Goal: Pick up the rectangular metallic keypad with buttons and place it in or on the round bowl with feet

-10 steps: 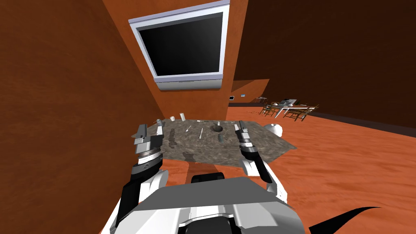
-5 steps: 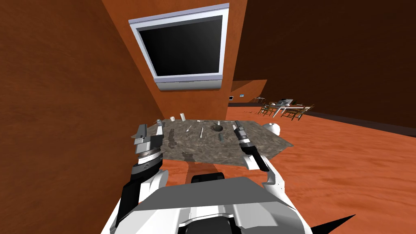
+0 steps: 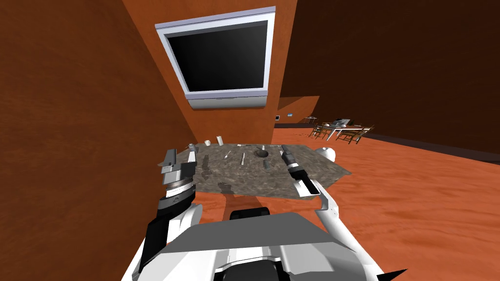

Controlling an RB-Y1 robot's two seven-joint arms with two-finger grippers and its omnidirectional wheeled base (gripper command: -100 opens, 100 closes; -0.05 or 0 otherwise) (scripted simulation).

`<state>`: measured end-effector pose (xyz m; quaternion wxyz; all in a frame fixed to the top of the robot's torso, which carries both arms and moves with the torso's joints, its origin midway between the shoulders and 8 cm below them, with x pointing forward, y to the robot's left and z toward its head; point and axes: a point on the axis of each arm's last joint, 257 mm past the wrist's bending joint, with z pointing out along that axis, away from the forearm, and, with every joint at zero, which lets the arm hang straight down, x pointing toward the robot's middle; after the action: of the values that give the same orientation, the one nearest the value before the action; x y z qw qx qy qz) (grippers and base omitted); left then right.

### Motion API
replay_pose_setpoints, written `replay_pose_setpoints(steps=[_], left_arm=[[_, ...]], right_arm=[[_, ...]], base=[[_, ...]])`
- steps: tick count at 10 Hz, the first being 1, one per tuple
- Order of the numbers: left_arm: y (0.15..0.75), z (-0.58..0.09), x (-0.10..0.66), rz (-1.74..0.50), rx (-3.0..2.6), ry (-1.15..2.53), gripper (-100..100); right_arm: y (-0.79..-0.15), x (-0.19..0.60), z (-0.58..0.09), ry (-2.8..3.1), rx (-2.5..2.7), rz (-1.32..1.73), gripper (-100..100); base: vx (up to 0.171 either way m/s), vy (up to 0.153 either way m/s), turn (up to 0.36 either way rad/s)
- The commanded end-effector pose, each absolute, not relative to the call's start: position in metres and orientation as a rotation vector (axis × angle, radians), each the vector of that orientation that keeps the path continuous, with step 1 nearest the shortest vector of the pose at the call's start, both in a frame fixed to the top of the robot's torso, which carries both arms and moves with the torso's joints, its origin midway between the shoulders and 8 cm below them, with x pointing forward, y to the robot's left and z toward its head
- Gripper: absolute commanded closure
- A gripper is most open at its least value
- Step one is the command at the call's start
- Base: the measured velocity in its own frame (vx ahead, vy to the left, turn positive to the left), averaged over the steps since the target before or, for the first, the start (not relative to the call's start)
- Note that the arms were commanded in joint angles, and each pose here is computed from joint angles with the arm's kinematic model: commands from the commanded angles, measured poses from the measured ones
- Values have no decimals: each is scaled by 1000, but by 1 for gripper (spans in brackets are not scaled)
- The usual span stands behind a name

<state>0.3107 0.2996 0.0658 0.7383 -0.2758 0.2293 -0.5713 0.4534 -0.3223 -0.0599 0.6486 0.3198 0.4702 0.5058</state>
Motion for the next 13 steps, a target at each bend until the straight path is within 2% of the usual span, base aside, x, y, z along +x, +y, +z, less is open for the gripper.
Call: replay_pose_setpoints(steps=[1,13], left_arm=[[300,66,311,-1254,-605,503,0],[300,66,311,-1254,-605,503,0]], right_arm=[[-334,462,-70,1098,764,1124,-100],[-466,528,-130,1177,1123,882,-100]], base=[[6,43,-7],[12,54,2]])
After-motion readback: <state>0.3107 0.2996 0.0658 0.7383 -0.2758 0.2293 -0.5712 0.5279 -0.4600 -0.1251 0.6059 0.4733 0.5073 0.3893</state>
